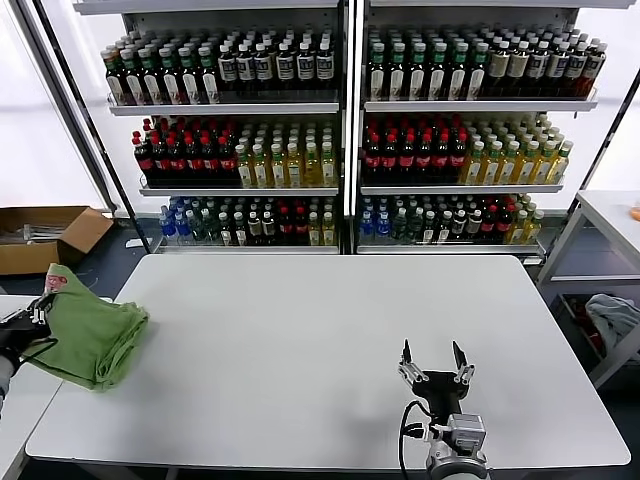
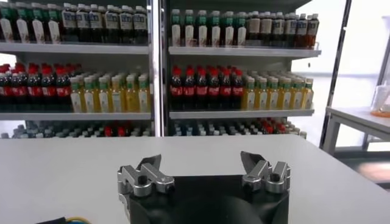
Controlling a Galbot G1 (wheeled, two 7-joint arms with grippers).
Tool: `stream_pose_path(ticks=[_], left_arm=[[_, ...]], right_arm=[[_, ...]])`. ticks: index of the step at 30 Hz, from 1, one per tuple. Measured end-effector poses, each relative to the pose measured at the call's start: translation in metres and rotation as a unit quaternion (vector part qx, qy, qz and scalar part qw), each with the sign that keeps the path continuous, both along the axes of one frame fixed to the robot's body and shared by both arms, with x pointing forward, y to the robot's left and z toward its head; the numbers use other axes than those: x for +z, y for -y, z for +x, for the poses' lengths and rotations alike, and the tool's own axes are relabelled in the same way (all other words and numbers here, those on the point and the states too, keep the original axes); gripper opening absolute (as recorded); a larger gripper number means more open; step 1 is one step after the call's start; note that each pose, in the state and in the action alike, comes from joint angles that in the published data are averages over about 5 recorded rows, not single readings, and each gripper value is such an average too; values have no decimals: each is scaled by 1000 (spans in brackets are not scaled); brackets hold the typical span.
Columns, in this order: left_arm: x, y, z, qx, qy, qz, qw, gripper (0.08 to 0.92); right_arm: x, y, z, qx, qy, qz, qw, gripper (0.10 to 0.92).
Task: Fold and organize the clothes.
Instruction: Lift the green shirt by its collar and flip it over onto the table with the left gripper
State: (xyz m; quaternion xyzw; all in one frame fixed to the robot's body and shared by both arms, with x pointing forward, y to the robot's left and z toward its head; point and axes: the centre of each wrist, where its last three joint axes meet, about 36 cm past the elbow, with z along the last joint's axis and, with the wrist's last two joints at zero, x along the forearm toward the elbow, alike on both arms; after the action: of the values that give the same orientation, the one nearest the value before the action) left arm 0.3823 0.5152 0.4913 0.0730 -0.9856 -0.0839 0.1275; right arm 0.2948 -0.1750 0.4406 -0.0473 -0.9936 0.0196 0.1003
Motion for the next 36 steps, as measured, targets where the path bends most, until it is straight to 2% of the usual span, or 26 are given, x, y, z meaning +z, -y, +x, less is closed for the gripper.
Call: stream_pose_path(ticks=[6,15,19,25,31,34,36], left_arm=[[-19,59,-2,-45,-7,-21,999,108],[-41,202,-18,-137,-11,-88,987,108],[-52,252,-26,-169,-18,-109,979,108],[-60,292,-27,-189,-23,-124,974,108],[-60,317,-25,-202,-18,-144,969,111],[-62,328,-23,-206,-14,-160,965,155],[-62,336,-23,-208,-10,-173,963,212]], right_arm=[[-5,5,-4,-8,-6,-5,1000,823],[-10,3,-11,-18,-14,-9,1000,823],[-12,1,-13,-20,-17,-10,1000,823],[-12,-4,-15,-22,-17,-12,1000,823],[-14,-8,-13,-22,-19,-17,999,823],[-15,-10,-13,-23,-21,-17,999,823],[-16,-12,-12,-24,-23,-17,999,823]])
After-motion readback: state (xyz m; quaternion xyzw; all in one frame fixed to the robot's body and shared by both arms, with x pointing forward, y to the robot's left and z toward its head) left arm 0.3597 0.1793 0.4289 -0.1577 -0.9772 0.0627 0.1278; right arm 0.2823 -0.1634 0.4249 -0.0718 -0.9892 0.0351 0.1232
